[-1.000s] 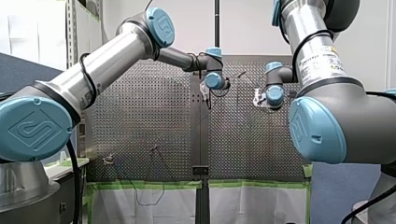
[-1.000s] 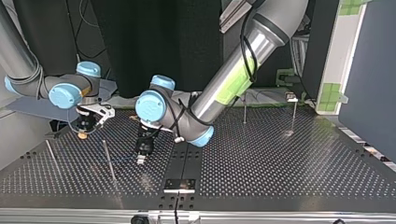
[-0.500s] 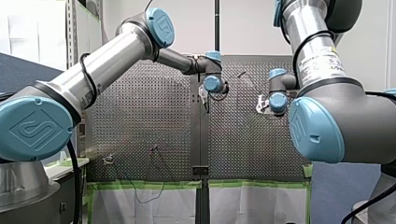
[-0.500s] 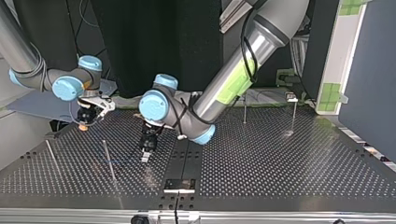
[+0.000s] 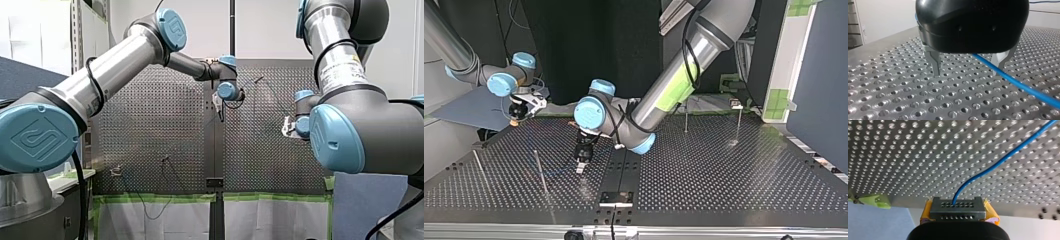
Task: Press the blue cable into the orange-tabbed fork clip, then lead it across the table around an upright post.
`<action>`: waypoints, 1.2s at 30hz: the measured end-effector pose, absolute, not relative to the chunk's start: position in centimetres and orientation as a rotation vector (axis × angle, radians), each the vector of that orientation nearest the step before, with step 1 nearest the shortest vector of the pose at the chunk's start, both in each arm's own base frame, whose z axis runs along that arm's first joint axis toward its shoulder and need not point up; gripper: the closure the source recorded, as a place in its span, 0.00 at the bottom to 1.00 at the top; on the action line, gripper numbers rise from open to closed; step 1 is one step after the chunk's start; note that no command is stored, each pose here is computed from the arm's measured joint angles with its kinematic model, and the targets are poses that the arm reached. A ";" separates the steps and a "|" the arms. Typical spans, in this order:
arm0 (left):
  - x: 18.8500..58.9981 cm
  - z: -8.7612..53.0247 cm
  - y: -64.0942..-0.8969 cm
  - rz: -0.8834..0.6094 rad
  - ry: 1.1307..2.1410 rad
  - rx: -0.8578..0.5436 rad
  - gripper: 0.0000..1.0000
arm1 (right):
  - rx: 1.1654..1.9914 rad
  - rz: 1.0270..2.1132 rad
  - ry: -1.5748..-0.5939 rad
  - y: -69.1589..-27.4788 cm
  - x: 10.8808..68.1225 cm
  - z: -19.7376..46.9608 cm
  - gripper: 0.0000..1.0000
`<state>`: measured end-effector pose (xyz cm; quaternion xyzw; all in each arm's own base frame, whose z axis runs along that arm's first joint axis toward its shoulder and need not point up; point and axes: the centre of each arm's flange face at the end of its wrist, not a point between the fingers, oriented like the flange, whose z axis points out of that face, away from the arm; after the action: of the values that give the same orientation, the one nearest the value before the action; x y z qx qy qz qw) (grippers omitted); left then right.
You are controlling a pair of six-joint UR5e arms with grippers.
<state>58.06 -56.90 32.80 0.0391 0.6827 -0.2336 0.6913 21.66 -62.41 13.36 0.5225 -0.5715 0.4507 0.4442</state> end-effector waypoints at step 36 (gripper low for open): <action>58.4 32.9 -56.3 -0.451 1.513 0.050 0.00 | 1.131 1.059 -1.549 -65.0 9.8 -4.8 1.00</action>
<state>58.42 -56.28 32.90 0.0224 0.6801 -0.2029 0.7041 9.78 -65.03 -4.76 0.4590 -0.6288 0.4297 0.4575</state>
